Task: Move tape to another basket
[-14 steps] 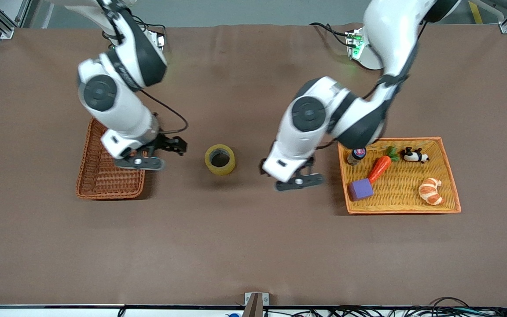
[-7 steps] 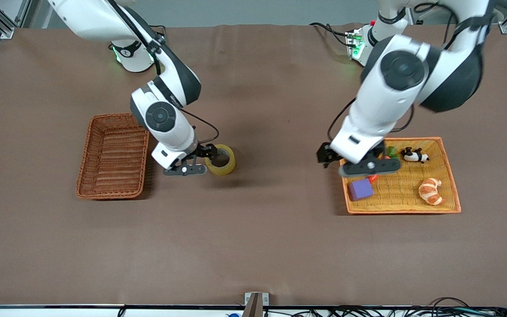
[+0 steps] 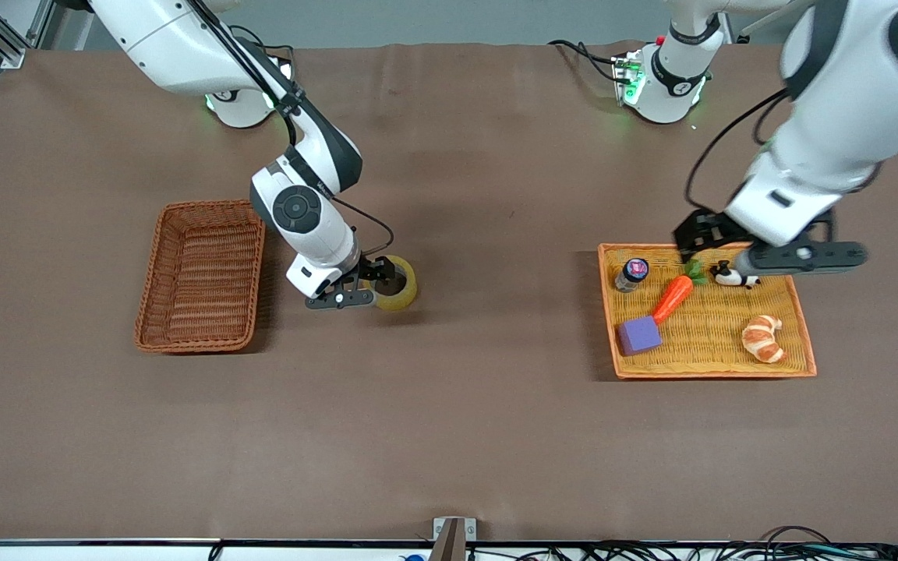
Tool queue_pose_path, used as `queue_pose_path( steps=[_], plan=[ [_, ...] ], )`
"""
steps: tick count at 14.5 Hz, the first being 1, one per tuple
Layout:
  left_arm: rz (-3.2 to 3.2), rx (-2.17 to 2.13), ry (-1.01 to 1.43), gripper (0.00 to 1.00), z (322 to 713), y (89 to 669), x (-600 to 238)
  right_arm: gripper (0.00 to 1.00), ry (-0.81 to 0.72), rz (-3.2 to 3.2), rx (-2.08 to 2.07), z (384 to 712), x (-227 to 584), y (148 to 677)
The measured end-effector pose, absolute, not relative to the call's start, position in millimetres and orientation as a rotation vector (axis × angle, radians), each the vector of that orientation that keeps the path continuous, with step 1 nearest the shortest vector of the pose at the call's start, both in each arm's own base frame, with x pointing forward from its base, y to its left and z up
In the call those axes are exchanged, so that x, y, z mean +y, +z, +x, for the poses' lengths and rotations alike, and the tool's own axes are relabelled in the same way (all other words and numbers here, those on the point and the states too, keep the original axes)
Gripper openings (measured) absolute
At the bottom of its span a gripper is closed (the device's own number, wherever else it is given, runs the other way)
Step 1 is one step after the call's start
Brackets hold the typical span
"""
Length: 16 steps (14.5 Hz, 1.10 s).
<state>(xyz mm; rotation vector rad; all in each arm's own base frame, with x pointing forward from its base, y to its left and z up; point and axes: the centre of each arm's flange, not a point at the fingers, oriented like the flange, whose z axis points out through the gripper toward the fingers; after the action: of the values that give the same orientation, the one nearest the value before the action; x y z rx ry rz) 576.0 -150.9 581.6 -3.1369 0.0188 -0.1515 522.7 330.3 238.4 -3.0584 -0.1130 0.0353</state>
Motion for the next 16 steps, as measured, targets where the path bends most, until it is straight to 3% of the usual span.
queue_pose_path(
  steps=[6,12,16],
  plan=[
    [-3.172,0.025,-0.155,1.0,551,630,-79,1.0,0.048,-3.08,-0.152,517,331,206],
    [-3.168,0.019,-0.083,1.0,546,622,-66,0.97,0.041,-3.073,-0.16,516,331,188],
    [-3.166,0.021,-0.026,1.0,555,602,-67,0.59,0.032,-3.076,-0.148,518,329,186]
  ],
)
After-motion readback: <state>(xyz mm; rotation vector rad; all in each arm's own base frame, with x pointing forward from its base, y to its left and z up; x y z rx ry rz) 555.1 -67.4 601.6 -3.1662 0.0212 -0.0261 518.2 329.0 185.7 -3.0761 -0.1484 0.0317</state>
